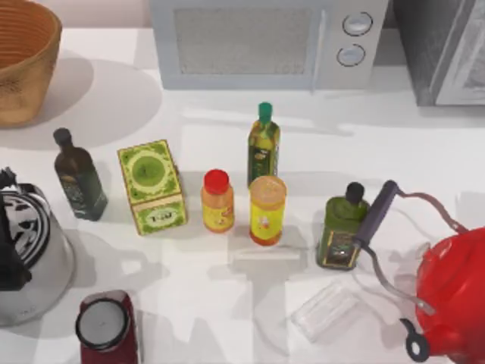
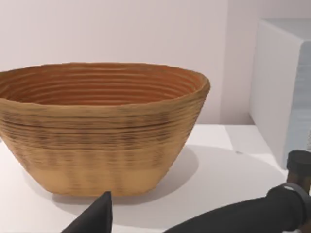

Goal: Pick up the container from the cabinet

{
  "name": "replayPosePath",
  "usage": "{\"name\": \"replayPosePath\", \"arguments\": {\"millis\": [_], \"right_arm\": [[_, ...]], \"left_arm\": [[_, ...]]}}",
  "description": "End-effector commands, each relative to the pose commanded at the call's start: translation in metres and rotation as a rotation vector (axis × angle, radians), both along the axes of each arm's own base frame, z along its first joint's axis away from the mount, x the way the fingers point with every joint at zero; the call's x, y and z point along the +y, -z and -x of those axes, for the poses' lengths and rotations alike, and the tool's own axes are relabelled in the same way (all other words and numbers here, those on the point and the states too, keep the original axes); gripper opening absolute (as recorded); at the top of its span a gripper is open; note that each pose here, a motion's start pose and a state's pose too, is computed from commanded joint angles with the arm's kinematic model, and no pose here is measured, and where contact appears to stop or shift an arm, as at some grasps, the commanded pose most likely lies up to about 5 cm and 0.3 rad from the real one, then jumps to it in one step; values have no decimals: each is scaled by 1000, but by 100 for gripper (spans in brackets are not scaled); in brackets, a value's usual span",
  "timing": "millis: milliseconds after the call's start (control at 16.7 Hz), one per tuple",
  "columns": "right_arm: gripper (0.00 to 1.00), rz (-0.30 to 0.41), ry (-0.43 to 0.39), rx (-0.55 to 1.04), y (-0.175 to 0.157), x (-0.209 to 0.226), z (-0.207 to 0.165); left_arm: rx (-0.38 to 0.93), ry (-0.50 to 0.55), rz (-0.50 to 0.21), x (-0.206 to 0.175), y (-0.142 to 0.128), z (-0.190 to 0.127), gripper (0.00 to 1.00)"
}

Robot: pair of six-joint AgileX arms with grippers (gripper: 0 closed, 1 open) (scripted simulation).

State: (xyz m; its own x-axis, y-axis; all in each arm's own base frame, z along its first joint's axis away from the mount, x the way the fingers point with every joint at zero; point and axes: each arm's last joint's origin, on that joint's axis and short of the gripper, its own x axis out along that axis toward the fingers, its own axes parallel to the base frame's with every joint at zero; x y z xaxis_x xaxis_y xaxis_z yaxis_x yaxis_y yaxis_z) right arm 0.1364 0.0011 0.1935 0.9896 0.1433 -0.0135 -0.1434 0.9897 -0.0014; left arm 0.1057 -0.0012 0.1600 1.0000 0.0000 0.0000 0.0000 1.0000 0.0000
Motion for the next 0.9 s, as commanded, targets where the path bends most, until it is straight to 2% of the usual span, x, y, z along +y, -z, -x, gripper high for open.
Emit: {"name": "replayPosePath", "arguments": {"millis": [480, 900], "right_arm": [[0, -3, -124, 22, -13, -2, -48], [0, -12, -246, 25, -7, -4, -97]], "left_arm": [[0, 0, 0, 0, 0, 0, 100], [0, 0, 0, 0, 0, 0, 100]]}}
